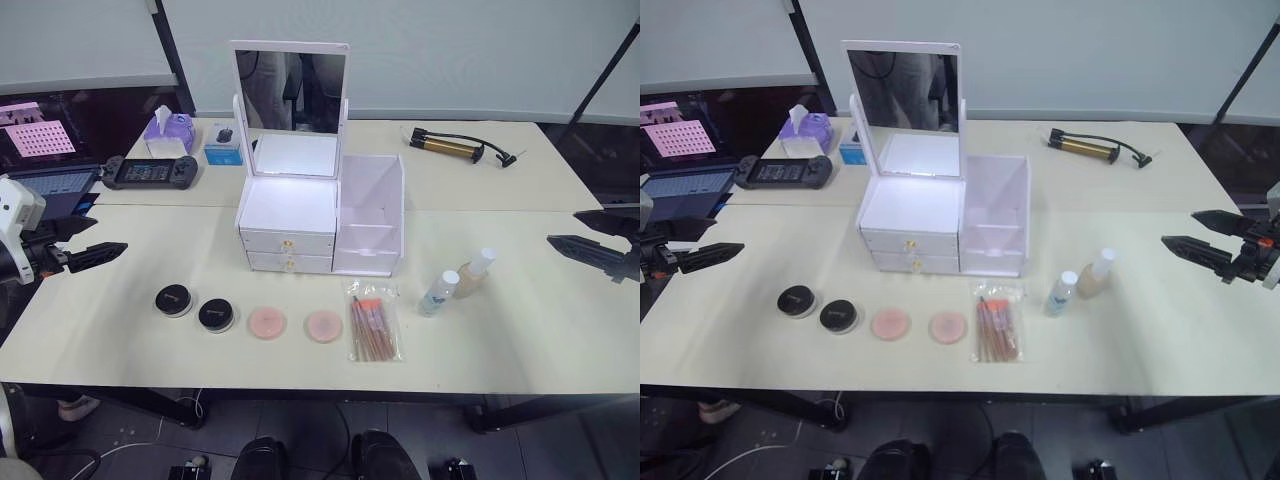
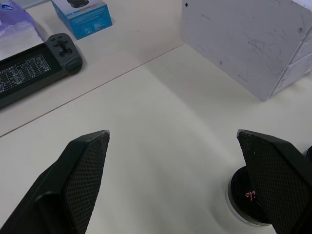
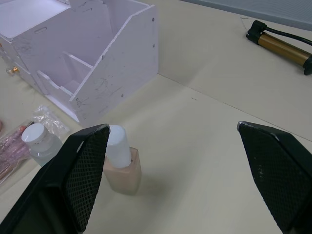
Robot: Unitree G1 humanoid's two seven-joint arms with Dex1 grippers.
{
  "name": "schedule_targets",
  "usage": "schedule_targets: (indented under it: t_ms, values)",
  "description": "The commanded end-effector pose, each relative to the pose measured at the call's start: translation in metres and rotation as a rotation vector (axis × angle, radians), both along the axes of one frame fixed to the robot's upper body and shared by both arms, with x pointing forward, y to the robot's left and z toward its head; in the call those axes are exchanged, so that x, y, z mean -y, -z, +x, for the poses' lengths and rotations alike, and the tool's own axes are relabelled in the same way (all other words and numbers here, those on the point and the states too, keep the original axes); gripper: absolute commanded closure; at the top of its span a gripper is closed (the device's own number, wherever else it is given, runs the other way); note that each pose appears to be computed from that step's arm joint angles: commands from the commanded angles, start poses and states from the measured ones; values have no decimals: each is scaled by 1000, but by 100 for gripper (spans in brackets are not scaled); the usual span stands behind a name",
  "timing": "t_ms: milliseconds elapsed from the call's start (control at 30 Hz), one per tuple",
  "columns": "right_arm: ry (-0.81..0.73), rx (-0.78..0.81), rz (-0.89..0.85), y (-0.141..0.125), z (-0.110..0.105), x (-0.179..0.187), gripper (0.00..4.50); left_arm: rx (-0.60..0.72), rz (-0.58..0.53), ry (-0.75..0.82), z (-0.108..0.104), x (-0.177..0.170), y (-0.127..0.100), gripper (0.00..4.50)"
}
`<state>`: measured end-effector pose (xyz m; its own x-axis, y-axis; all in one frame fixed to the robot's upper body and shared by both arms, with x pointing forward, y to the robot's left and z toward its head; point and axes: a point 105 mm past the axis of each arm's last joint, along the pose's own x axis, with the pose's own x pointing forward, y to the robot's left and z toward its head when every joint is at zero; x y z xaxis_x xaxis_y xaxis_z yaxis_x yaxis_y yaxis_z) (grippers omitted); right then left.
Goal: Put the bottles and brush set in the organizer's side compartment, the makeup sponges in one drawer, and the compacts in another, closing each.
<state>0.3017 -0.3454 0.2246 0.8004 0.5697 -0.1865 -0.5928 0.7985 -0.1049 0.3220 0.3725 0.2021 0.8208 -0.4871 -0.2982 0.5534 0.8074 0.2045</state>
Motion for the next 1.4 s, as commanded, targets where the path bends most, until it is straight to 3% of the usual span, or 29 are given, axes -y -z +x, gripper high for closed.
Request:
schedule_targets:
  t_ms: [33,233,367,633,800,967,1200,1400]
  values:
    - [-37,62,-48,-15,-3,-2,3,45,16,-12,-5,-5,-16,0]
    - [-60,74,-96,-12,-6,-4,3,81,44,-17,3,1,-22,0]
    - [-59,69,-102,-12,-17,-4,3,115,8,101,13,31,-42,0]
    - [-46,57,-101,-11,-53,-18,3,89,-23,522,20,144,-69,0]
    - [-3,45,-93,-5,-81,-35,3,81,-8,777,14,216,-70,0]
    - [55,24,-88,1,-110,-50,3,80,35,974,4,267,-67,0]
    - [198,-33,-47,22,-133,-55,3,102,20,1085,-3,299,-78,0]
    - [220,-23,-25,21,-120,-62,3,102,17,1082,-6,300,-78,0]
